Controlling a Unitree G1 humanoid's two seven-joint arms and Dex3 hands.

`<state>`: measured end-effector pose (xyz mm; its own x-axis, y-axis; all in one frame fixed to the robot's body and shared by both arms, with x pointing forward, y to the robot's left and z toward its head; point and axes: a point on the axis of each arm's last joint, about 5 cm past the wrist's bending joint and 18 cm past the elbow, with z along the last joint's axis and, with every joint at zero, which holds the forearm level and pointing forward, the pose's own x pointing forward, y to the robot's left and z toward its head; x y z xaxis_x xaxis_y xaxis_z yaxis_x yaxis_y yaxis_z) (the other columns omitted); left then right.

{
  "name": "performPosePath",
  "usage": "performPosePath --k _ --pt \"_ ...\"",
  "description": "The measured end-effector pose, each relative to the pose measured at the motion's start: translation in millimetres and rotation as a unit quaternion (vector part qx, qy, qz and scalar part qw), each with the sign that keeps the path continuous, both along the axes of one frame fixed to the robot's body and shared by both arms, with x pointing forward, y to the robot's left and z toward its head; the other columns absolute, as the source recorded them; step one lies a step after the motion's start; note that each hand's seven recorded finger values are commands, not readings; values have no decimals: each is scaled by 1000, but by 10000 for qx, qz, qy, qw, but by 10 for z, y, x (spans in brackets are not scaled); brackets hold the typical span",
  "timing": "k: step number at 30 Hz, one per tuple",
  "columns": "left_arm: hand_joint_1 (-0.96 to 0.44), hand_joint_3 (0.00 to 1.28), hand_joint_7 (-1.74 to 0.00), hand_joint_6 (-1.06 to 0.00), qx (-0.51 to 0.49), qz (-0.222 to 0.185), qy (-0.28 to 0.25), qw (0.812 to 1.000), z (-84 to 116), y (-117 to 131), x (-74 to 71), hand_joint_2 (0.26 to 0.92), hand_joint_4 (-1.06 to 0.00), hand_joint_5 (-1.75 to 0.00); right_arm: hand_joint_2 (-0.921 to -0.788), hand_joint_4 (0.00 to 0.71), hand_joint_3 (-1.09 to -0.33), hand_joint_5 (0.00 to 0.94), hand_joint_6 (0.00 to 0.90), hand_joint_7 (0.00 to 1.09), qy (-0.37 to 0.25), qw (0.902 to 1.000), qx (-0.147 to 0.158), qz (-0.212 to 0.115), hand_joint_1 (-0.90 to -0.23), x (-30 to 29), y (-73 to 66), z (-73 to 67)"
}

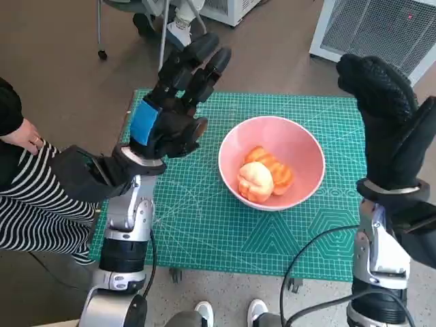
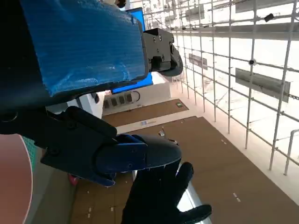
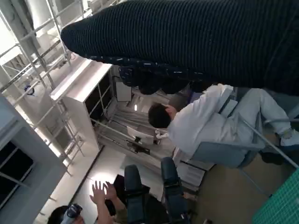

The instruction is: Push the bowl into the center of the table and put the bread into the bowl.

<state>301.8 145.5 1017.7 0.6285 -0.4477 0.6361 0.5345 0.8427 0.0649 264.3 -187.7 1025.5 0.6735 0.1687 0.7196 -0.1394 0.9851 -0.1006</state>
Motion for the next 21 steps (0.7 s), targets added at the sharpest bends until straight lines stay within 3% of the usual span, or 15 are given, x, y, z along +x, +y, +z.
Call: performPosePath --k 21 --pt "-792 448 -474 1 -64 60 76 9999 -51 2 -29 921 -100 -46 -921 123 -782 0 35 501 110 9999 18 66 -750 10 -16 1"
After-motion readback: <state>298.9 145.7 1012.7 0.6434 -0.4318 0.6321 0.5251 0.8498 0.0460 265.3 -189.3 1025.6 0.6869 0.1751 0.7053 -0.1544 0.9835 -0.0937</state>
